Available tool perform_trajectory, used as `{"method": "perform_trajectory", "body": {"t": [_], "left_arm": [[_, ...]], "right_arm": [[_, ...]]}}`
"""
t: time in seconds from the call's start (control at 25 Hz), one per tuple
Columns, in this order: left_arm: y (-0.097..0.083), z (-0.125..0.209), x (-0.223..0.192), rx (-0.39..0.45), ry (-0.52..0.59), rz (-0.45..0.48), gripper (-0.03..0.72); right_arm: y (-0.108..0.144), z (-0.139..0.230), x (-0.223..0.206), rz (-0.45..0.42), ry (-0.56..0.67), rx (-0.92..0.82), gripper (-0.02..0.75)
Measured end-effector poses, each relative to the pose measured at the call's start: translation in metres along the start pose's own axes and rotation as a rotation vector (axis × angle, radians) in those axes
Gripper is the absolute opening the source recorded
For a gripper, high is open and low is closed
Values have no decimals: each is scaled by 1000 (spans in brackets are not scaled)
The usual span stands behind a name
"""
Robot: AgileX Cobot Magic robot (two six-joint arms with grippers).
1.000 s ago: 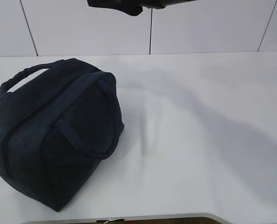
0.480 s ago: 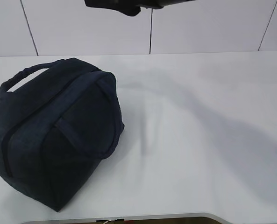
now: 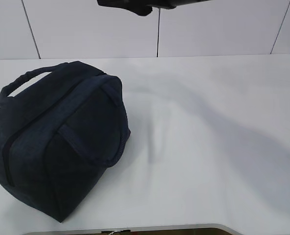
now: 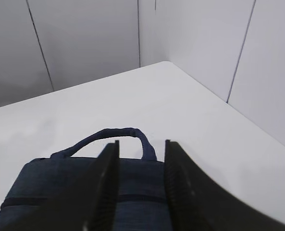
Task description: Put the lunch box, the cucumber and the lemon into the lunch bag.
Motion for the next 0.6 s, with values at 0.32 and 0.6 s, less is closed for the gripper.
{"method": "perform_trajectory", "body": {"t": [0.32, 0.6], "left_arm": [[0, 0, 0, 0, 0, 0, 242], [-1, 0, 0, 4, -2, 7, 242]], "right_arm": [[-1, 0, 0, 9, -1, 0, 267], [-7, -1, 0, 49, -8, 0, 267]]}}
Point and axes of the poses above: a point on each arm's last joint axis where the gripper is mounted, x pointing back along that axis away from the gripper, y along the wrist's bending axis when the last joint is at zero, z = x × y, the point moved 6 cm from there along -x, pointing out along that axis toward the gripper, and after that the axes turned 3 degrees about -x, right-handed, at the moved point
